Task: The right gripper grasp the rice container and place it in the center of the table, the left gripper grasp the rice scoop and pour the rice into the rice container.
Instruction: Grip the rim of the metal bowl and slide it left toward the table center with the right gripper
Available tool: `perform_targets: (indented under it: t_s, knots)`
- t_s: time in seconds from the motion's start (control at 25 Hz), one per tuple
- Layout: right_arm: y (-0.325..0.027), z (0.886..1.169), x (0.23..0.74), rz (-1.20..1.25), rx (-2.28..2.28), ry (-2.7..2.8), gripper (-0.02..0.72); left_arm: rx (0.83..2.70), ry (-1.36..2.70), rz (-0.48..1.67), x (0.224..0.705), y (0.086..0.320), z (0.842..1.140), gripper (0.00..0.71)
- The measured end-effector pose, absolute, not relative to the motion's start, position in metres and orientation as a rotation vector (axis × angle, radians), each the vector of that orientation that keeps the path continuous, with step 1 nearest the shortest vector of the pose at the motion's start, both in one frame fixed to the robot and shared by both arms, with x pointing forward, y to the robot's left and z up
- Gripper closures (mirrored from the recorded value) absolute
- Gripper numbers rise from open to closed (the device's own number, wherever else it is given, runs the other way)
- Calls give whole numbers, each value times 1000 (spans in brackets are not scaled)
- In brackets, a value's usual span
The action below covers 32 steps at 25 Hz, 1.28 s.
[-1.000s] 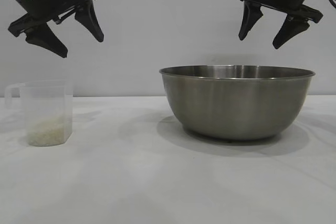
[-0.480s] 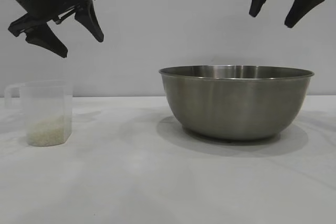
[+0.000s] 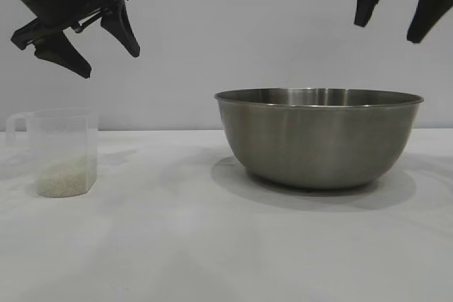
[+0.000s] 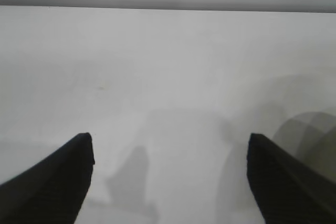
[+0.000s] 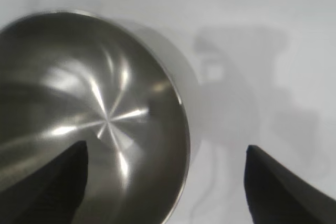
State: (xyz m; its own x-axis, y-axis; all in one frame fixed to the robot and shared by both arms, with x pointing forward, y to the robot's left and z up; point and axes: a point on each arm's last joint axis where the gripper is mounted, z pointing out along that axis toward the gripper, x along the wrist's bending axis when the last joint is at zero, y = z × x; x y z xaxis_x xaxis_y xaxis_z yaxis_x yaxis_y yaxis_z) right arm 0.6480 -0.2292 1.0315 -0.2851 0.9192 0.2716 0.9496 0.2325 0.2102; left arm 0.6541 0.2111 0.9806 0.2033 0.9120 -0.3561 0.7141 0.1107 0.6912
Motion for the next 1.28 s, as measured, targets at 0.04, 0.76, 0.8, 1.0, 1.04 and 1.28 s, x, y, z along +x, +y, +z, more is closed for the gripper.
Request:
perform_targets:
  t_s: [0.04, 0.76, 0.8, 1.0, 1.04, 1.28]
  knots:
    - [-229, 1026, 646, -491, -1820, -2380, 158, 1649, 1558, 301, 654, 211, 981, 179]
    - [-223, 934, 658, -338, -1799, -2197, 477, 1654, 1554, 281, 653, 210, 980, 179]
    - [-223, 934, 659, -353, -1804, -2197, 533, 1655, 1554, 280, 653, 210, 980, 179]
    - [-222, 934, 661, -374, -1810, -2202, 703, 1655, 1554, 278, 653, 210, 980, 179]
    - [-222, 934, 661, -373, -1810, -2201, 703, 1655, 1554, 278, 653, 210, 980, 179]
    - [-195, 934, 651, -323, -1708, -2237, 703, 1655, 1554, 278, 653, 210, 980, 179]
